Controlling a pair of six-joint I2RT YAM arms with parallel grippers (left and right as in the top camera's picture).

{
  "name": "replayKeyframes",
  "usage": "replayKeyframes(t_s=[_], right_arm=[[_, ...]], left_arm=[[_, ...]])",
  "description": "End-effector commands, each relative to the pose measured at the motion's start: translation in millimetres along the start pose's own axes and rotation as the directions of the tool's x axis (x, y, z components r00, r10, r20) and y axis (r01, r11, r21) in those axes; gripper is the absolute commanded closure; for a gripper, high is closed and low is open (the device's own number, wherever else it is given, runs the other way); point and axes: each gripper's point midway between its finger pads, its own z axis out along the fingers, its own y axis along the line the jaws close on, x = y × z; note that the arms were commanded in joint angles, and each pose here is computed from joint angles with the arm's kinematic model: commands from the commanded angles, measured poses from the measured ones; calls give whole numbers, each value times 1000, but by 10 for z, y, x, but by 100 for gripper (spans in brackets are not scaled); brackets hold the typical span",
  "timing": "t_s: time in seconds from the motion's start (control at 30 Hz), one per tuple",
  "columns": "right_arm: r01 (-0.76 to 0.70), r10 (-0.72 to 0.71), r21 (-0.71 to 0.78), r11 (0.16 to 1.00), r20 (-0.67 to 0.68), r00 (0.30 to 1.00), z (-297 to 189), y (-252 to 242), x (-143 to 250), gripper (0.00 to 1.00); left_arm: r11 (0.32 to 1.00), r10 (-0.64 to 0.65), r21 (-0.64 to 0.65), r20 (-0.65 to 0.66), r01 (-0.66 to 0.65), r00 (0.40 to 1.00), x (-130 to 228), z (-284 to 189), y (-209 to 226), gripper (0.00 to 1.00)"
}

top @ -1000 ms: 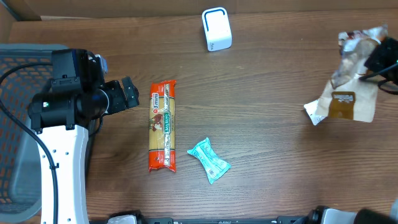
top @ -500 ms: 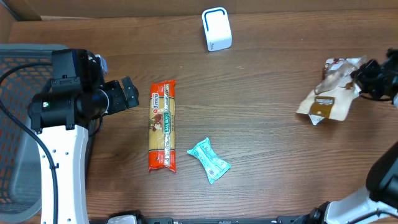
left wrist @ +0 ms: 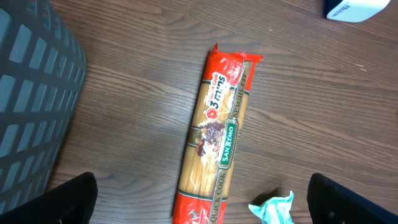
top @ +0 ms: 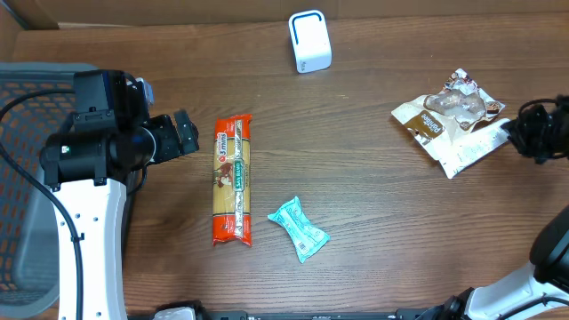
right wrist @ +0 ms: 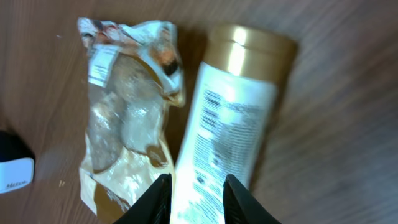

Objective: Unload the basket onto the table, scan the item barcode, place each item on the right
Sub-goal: 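Carry the pouch right and drop it beside the white tube, then reach the right gripper to the mint-green packet and grasp it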

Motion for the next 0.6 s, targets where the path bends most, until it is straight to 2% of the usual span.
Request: replayKeyframes(t_s=[0.0,0.1,0.2,0.23,0.33,0.43,0.57], right_arm=[[44,-42,-27,999,75,996,-338,254,-171,72],[117,-113,-41,992,90,990,-574,512,-118,72],[213,-207,-89,973,70,976,-768,867,117,66],[252,-247,-117,961,52,967,-807,991,244,62],[367,-384,-219,904,-38,923,-833,1329,732,37],[509,-576,-342,790,-130,807,-766,1587,1314,24],[667,-792,-443,599,-205,575,-625,1709,2099,17]], left_arm=[[1000,17,-4,14,-17,1000,-55,-22,-5,1],[1000,17,-4,14,-17,1000,-55,-22,-5,0],[1000,17,-4,14,-17,1000,-55,-22,-5,0],[1000,17,-4,14,-17,1000,-55,-22,-5,0],[1000,17,-4,14,-17,1000,-55,-23,-5,1],[1000,17,-4,14,-17,1000,-55,-22,-5,0],[1000,17,-4,14,-17,1000,-55,-22,-5,0]])
